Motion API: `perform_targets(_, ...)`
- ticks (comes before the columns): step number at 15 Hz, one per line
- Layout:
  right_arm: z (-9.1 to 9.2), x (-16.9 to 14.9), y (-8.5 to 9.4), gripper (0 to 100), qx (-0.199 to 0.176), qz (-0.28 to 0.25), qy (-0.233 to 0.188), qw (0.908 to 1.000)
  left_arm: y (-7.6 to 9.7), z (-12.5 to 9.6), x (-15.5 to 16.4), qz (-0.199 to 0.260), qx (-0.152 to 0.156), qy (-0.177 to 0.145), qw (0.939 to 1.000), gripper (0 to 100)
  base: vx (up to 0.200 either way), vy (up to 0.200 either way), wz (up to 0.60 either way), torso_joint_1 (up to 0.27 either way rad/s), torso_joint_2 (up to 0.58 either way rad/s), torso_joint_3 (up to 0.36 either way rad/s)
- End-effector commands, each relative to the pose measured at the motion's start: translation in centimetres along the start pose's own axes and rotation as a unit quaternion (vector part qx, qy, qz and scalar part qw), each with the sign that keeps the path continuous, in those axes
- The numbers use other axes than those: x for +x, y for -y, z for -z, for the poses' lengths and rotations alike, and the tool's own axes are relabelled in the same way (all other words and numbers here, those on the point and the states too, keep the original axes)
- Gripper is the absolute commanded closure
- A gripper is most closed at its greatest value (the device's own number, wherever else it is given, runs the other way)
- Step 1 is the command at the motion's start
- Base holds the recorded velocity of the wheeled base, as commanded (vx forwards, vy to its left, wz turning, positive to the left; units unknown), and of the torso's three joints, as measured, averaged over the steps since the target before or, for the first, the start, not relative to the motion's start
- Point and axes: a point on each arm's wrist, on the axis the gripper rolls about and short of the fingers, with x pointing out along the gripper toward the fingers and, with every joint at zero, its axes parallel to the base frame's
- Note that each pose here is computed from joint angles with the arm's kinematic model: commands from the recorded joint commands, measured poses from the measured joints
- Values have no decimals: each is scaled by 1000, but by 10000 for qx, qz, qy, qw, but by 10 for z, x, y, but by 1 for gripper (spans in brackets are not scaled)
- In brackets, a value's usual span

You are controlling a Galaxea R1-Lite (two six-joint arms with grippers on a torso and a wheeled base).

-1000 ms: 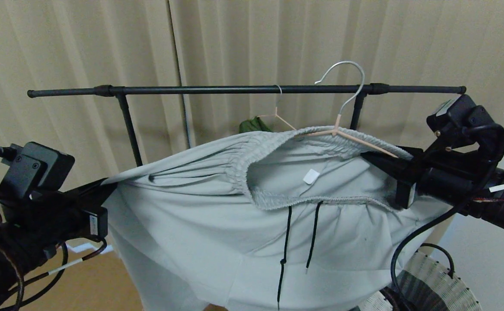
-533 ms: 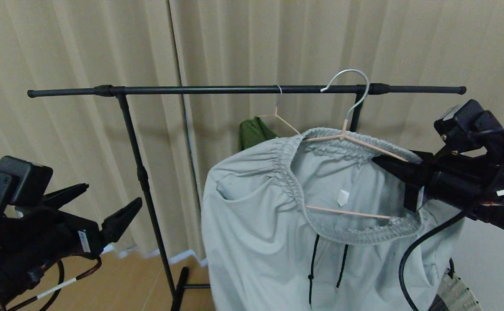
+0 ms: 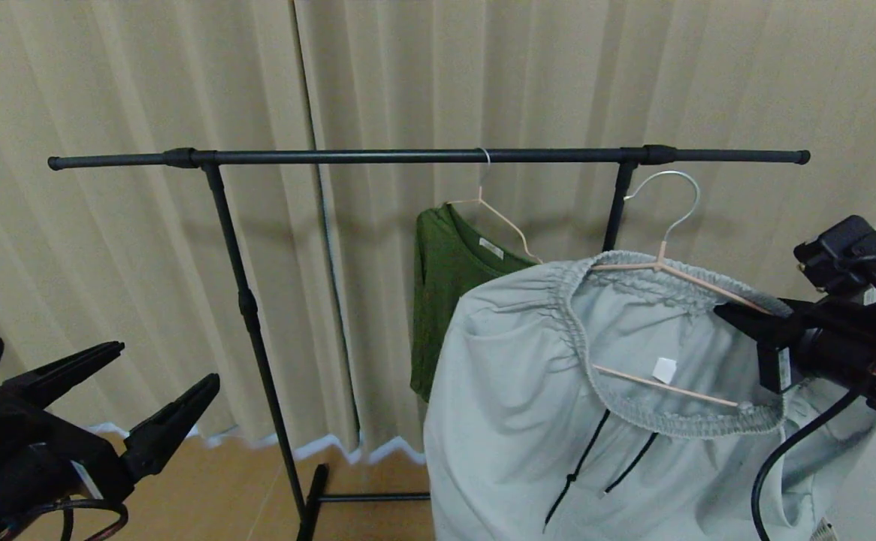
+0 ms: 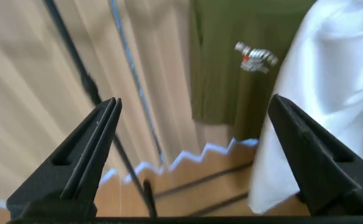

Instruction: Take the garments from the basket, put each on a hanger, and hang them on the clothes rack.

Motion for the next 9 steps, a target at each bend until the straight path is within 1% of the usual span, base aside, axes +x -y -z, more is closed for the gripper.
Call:
perform_targets(1,8,-2,2,100,23,159,-169,9997,0,-3,-5,-13,-2,140,9999,0,0,0,0,0,0,0)
perform_targets(3,20,-4,7,100,74,510,-453,9976,0,-1,-5,-7,0,95,10000,0,0,0,0,0,0,0)
perform_targets(5,30,-8,12,100,141,748,-610,9952,0,2,-5,3,-5,19,10000,0,0,0,0,0,0,0)
perform_targets(8,41,-24,30,100,291,1390,-768,9869,0,3,-5,-17,3,1,10000,0,0,0,0,0,0,0)
perform_targets(9,43,-26,33,100,334,1498,-810,9848,0,5,-5,-27,-4,-39,10000,0,0,0,0,0,0,0)
